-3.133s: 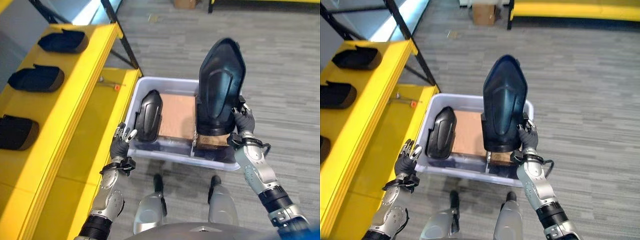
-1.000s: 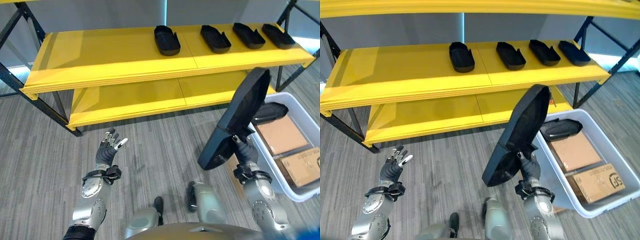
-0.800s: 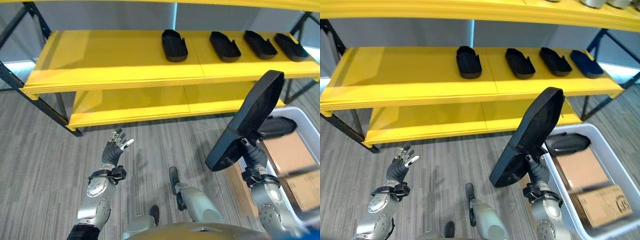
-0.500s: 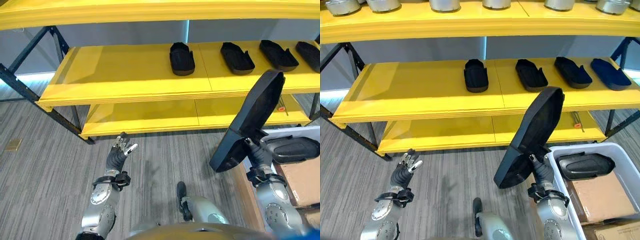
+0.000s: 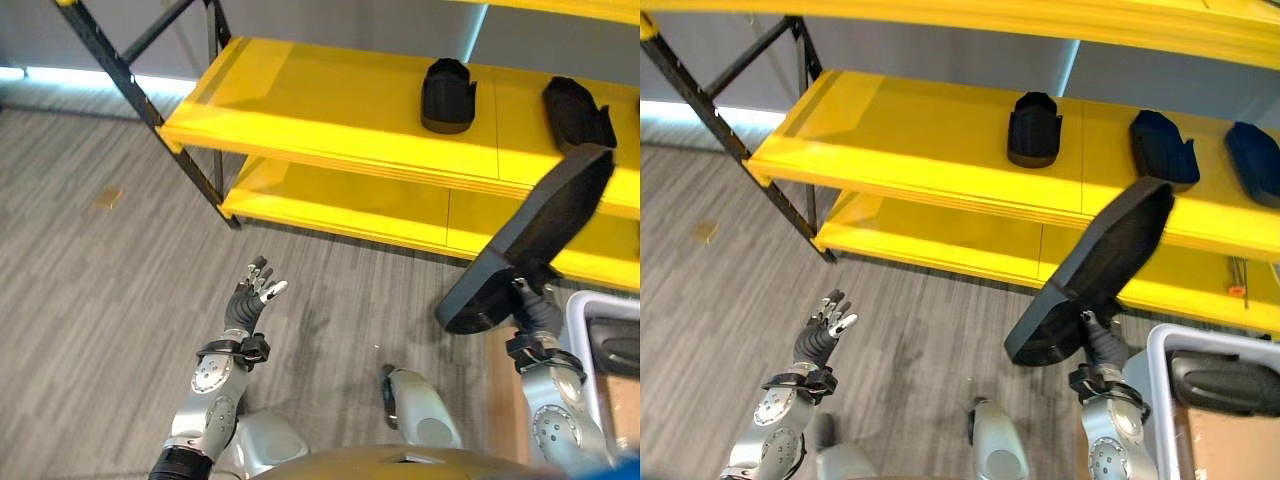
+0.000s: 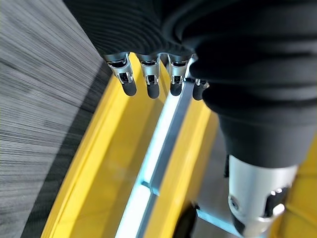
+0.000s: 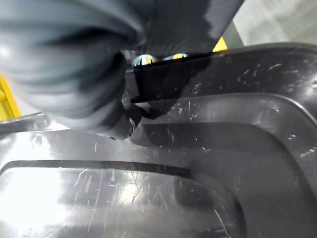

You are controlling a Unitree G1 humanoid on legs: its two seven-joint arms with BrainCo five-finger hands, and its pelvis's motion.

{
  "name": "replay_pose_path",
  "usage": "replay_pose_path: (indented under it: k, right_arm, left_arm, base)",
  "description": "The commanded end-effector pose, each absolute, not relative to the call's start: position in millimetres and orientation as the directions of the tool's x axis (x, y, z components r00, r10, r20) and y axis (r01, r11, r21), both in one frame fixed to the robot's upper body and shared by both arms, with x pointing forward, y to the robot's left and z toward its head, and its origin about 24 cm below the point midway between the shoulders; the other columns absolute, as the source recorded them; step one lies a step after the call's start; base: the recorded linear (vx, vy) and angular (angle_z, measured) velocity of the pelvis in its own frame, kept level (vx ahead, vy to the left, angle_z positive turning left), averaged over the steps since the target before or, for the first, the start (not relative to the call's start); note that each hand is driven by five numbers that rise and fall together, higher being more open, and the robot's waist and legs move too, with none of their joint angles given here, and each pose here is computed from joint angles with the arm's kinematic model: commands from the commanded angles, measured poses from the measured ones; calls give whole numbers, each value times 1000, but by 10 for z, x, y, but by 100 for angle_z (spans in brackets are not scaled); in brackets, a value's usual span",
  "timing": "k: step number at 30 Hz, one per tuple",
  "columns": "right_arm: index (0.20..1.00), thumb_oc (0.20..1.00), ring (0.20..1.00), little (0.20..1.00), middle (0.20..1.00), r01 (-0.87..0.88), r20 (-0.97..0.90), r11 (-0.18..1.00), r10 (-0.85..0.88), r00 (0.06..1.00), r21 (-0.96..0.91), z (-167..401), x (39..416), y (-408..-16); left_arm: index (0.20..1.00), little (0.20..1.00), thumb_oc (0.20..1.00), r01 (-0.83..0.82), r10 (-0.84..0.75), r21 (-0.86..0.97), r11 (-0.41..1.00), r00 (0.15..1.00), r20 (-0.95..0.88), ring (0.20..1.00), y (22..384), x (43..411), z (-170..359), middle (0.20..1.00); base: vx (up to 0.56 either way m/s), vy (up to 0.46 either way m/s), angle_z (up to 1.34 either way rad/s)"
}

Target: Move parts from the plastic box to the shelf.

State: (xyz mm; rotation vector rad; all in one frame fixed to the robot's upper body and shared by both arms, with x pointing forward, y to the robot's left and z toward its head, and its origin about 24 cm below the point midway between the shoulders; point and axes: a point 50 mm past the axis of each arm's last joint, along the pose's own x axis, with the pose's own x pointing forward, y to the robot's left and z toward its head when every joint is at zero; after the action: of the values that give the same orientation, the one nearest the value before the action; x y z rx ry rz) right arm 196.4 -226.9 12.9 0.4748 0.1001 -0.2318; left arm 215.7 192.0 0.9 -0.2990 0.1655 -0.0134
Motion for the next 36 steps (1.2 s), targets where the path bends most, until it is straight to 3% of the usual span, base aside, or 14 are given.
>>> replay_pose_path:
  k: [1, 10, 19, 26, 36]
  right_arm:
    - [200, 200, 200, 200, 200, 53, 51, 856, -93, 994, 514, 497, 2081, -2043]
    - [200, 200, 200, 200, 200, -163, 157, 877, 101, 982, 453, 749, 2408, -1641]
    - [200, 200, 200, 200, 200, -366, 343, 862, 246, 907, 351, 1304, 2778, -1216]
    - [200, 200, 200, 200, 200, -379, 356, 846, 246, 902, 376, 1351, 2821, -1109]
    - [200, 200, 200, 200, 200, -285, 243, 845, 190, 951, 453, 993, 2607, -1340]
  left_arm:
    - [1000, 1000, 1000, 78, -68, -217, 973, 996, 54, 1000, 2111, 2235, 489, 1000]
    - [1000, 1000, 1000, 49, -26, -189, 981, 992, 122, 1000, 2148, 2377, 668, 1000]
    - [1000, 1000, 1000, 31, 8, -233, 972, 987, 163, 1000, 2109, 2448, 766, 1000]
    - [1000, 1000, 1000, 37, 0, -249, 968, 989, 145, 1000, 2081, 2431, 735, 1000]
    - [1000, 1000, 1000, 117, -109, -155, 981, 992, 58, 1000, 2010, 2390, 575, 1000]
  base:
    - [82, 240, -49]
    - [-26, 126, -66]
    - [-33, -25, -3]
    - [30, 8, 5]
    - [112, 120, 37]
